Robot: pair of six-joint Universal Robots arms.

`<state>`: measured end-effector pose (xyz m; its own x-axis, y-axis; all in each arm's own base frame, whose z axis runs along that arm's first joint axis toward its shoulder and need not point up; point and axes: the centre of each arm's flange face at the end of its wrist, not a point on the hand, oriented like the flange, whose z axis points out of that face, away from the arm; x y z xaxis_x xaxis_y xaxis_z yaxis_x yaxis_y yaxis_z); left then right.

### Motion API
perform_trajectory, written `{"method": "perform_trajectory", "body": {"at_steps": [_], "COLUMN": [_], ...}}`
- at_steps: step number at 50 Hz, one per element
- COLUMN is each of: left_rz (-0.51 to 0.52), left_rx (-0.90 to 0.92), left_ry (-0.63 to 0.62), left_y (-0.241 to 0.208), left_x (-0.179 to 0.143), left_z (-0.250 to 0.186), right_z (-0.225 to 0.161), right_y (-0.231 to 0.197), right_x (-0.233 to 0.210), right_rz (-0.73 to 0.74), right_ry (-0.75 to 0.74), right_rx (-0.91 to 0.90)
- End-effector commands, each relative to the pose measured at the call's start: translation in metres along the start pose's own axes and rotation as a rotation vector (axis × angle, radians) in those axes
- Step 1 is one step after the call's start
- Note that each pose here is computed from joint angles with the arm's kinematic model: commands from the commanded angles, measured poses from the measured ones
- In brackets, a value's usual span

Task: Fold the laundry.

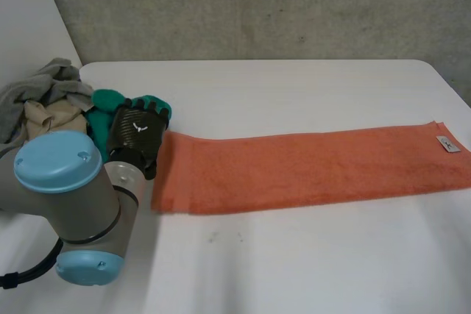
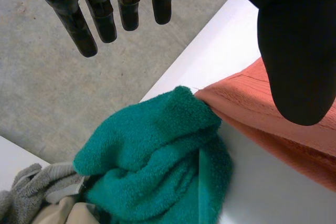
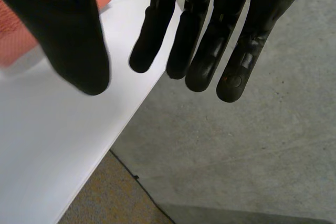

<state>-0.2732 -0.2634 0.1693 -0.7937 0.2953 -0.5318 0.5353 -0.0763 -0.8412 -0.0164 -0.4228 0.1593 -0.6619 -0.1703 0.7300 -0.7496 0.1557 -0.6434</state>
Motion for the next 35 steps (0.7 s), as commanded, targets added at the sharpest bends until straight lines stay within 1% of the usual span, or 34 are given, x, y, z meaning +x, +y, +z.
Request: {"method": "perform_trajectory", "body": {"at_steps": [1,4,9,16,24,31,35], "left_rz": [0.004,0.004,0.004,0.003,0.004,0.003,0.003], "left_rx": [-0.017,-0.018,-0.017,-0.019,-0.019,-0.022,-0.021], "left_ry": [0.012,0.011,0.009,0.012,0.014,0.010,0.009], "left_y": [0.005,0.006,0.005,0.006,0.006,0.006,0.006], "left_x": [0.002,0.002,0.002,0.002,0.003,0.002,0.002], "left_z": [-0.005,-0.004,-0.004,-0.005,-0.006,-0.005,-0.005], "right_z": [-0.009,-0.010,-0.009,0.001,0.015,0.017,0.017], "right_y": [-0.001,-0.003,-0.003,0.014,0.026,0.021,0.019], "right_x": [-0.015,-0.014,-0.013,-0.032,-0.043,-0.044,-0.038], "right_rz": [0.065,0.099,0.105,0.125,0.137,0.146,0.139], "right_ry": [-0.092,-0.104,-0.107,-0.163,-0.184,-0.200,-0.184], "right_rx": [0.009,0.030,0.037,0.017,0.010,0.052,0.061]}}
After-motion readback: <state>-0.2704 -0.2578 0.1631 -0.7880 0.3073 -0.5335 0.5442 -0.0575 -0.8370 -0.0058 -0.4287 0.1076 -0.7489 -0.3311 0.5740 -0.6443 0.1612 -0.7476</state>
